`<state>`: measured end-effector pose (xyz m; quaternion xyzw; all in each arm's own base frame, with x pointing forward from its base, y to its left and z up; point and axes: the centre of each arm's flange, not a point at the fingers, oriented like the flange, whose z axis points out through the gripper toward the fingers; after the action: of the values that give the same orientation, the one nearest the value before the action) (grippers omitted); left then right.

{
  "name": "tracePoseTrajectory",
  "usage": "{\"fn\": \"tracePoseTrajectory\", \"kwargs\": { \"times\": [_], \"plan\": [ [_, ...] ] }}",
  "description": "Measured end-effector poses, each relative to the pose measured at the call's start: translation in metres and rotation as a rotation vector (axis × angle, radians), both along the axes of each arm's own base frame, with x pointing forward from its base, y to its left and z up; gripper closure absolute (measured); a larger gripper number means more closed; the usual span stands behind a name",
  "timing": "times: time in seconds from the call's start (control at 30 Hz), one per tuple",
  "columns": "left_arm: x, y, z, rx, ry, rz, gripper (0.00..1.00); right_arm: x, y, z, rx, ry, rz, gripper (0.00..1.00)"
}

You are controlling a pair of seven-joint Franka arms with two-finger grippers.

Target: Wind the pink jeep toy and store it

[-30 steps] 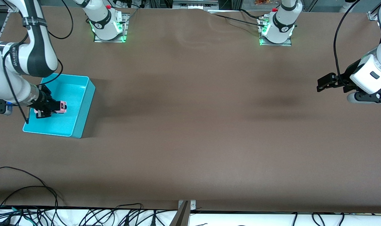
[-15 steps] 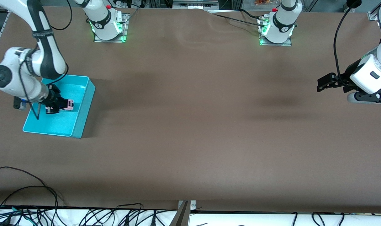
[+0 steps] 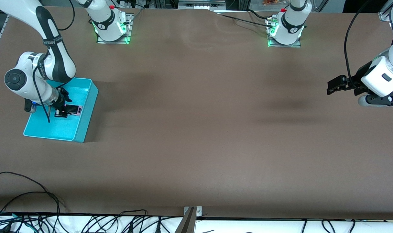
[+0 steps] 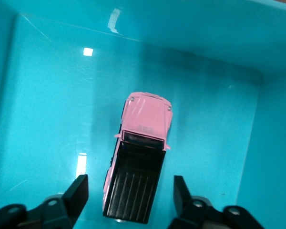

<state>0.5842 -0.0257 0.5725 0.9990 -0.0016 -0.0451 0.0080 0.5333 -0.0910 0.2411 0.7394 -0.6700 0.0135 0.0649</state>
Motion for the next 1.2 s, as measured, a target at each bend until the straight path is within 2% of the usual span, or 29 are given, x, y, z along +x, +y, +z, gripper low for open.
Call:
{"fn": "tracePoseTrajectory", "kwargs": {
  "times": [0.1, 0.27, 0.53, 0.83, 0.97, 1.2],
  "plan": [
    [0.000, 0.000, 0.000, 0.000, 0.000, 0.000, 0.00, 0.002, 0.000, 0.004, 0.000, -0.010, 0.001, 0.00],
    [0.000, 0.000, 0.000, 0.000, 0.000, 0.000, 0.00, 0.011, 0.002, 0.026, 0.000, -0.023, 0.004, 0.00],
    [0.000, 0.000, 0.000, 0.000, 0.000, 0.000, 0.00, 0.041, 0.019, 0.109, 0.010, 0.060, 0.067, 0.00],
    [0.000, 0.000, 0.000, 0.000, 0.000, 0.000, 0.00, 0.066, 0.039, 0.195, 0.052, 0.096, 0.301, 0.00],
    [0.000, 0.000, 0.000, 0.000, 0.000, 0.000, 0.00, 0.074, 0.044, 0.235, 0.097, 0.079, 0.442, 0.00],
    [0.000, 0.000, 0.000, 0.000, 0.000, 0.000, 0.00, 0.079, 0.046, 0.277, 0.133, 0.058, 0.670, 0.00]
  ]
}}
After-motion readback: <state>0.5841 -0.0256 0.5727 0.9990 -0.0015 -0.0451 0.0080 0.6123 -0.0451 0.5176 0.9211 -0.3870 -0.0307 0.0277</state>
